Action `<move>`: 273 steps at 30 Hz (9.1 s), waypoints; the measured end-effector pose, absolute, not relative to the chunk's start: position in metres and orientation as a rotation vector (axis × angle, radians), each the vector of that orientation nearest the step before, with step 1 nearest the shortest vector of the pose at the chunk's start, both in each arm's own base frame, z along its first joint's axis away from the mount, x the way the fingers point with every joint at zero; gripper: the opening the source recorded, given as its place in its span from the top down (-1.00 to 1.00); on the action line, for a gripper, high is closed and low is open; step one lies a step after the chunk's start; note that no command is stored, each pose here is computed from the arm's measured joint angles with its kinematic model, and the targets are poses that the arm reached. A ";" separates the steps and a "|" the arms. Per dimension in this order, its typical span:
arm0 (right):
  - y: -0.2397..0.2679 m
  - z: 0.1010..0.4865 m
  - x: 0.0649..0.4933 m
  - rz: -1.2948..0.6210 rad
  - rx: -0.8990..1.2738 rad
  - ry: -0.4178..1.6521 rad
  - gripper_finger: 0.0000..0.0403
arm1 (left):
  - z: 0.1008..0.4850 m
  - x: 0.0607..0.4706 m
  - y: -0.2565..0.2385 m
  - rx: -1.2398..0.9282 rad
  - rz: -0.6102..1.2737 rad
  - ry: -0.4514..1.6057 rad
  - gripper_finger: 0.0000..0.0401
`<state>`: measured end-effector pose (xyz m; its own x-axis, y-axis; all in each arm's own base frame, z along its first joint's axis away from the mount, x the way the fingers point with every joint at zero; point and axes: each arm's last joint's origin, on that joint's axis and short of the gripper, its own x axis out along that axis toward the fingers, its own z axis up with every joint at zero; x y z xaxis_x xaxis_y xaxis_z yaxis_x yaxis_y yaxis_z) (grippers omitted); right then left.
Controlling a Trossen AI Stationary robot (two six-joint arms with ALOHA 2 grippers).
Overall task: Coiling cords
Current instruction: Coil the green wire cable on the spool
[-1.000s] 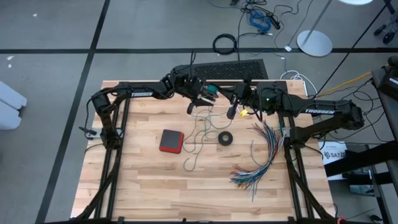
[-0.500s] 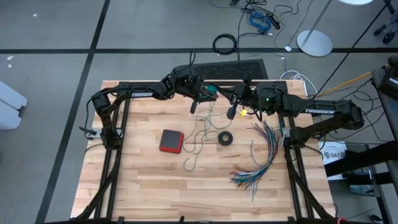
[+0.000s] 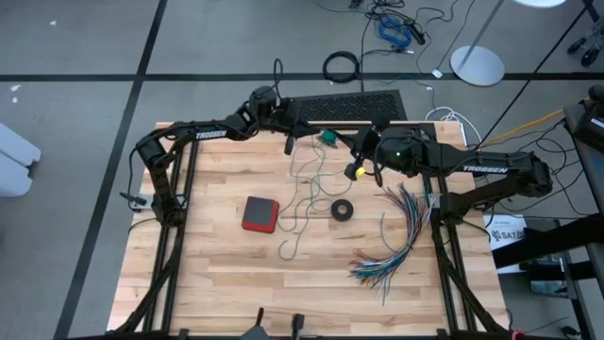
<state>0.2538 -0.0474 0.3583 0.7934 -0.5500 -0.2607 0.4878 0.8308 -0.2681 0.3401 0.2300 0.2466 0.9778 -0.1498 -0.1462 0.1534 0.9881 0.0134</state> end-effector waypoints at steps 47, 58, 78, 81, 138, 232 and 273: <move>-0.106 0.262 0.299 -0.926 -0.453 0.901 1.00 | 0.249 0.337 0.231 -0.096 -0.234 0.132 1.00; -0.114 0.261 0.308 -0.955 -0.378 0.793 1.00 | 0.256 0.349 0.216 -0.191 -0.227 0.097 1.00; -0.128 0.290 0.320 -1.054 -0.232 0.384 1.00 | 0.261 0.371 0.190 -0.175 -0.001 0.047 0.92; -0.131 0.293 0.321 -1.035 -0.200 0.330 1.00 | 0.263 0.372 0.190 -0.154 0.036 0.024 0.92; -0.104 0.354 0.287 -0.629 -0.007 0.058 1.00 | 0.258 0.366 0.204 0.136 -0.066 -0.008 0.62; -0.098 0.328 0.285 -0.548 -0.043 0.344 1.00 | 0.174 0.367 0.207 -0.062 -0.305 0.351 0.23; -0.094 0.320 0.284 -0.491 -0.027 0.426 1.00 | 0.172 0.346 0.240 -0.196 -0.183 0.380 0.98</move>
<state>0.2837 -0.0937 0.3204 0.7960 -0.4626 -0.3903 0.4515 0.8833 -0.1261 0.3461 0.2396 0.1721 0.9125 -0.2133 -0.3490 0.1403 0.9647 -0.2228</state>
